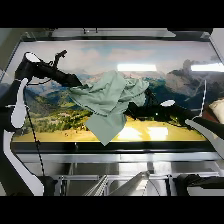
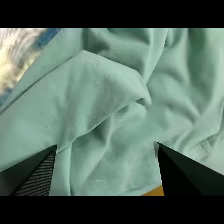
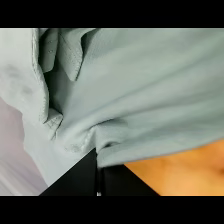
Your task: Fold the shirts.
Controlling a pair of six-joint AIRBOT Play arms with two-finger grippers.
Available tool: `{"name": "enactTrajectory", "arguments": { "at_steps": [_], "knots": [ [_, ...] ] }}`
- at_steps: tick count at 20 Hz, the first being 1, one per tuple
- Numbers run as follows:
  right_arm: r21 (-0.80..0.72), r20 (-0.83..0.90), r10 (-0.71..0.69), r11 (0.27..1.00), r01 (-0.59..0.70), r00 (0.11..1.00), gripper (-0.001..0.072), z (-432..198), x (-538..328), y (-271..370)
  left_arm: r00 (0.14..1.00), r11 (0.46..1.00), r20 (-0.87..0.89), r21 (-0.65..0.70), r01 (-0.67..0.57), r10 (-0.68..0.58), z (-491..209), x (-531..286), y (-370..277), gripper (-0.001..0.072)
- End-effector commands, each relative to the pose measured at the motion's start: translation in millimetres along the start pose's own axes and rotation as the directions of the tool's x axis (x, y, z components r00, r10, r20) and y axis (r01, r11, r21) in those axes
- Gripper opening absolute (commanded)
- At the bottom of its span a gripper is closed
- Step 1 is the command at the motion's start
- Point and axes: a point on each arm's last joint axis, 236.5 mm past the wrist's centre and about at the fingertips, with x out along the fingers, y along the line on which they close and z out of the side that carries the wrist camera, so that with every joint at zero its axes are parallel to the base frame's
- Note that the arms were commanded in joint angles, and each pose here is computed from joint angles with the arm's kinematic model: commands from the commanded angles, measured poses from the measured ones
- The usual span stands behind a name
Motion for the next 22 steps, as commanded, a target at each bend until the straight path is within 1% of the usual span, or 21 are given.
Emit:
{"name": "enactTrajectory", "arguments": {
  "at_steps": [1,4,7,9,13,14,15,16,17,19,20,21,22],
  "knots": [
    [-0.004,-0.010,0.007,1.000,-0.007,1.000,0.0015,-2,0,2,0.981,0.979,0.007,0.067,-0.194,0.194,8,15,33,0.0709],
    [-0.013,-0.017,0.010,1.000,-0.010,1.000,0.0015,-4,0,3,0.967,0.962,0.094,0.116,-0.248,0.238,41,16,24,0.0709],
    [-0.024,-0.017,0.010,1.000,-0.011,1.000,0.0015,-4,0,3,0.957,0.944,0.126,0.175,-0.280,0.260,60,12,10,0.0707],
    [-0.024,-0.017,0.010,1.000,-0.011,1.000,0.0015,-4,0,3,0.959,0.941,0.108,0.192,-0.279,0.262,58,18,5,0.0706],
    [-0.030,-0.016,0.011,0.999,-0.011,1.000,0.0015,-4,0,3,0.967,0.950,0.052,0.185,-0.253,0.248,40,37,3,0.0691],
    [-0.030,-0.016,0.011,0.999,-0.011,1.000,0.0015,-4,0,3,0.969,0.951,0.040,0.181,-0.249,0.246,35,41,5,0.0522],
    [-0.030,-0.017,0.011,0.999,-0.011,1.000,0.0015,-4,0,3,0.969,0.951,0.033,0.188,-0.247,0.245,32,44,6,0.0225],
    [-0.029,-0.024,0.015,0.999,-0.015,1.000,0.0015,-6,0,4,0.969,0.947,0.033,0.207,-0.247,0.246,31,45,8,0.0002],
    [-0.023,-0.037,0.029,0.999,-0.029,0.999,0.0015,-8,-1,7,0.966,0.948,0.049,0.186,-0.258,0.253,35,43,9,0.0004],
    [-0.072,-0.077,0.106,0.991,-0.112,0.991,0.0014,-12,-9,28,0.960,0.963,0.105,0.043,-0.265,0.260,55,15,8,0.0004],
    [-0.095,-0.093,0.156,0.982,-0.165,0.983,0.0014,-10,-22,45,0.962,0.971,0.136,-0.001,-0.238,0.236,65,-7,-3,0.0005],
    [-0.131,-0.087,0.209,0.967,-0.219,0.974,0.0014,-3,-44,66,0.970,0.986,0.176,-0.018,-0.165,0.166,73,-34,-28,0.0004],
    [-0.185,-0.059,0.262,0.945,-0.269,0.963,0.0014,8,-72,89,0.972,0.997,0.225,-0.030,-0.065,0.070,77,-64,-59,0.0004]
  ]
}}
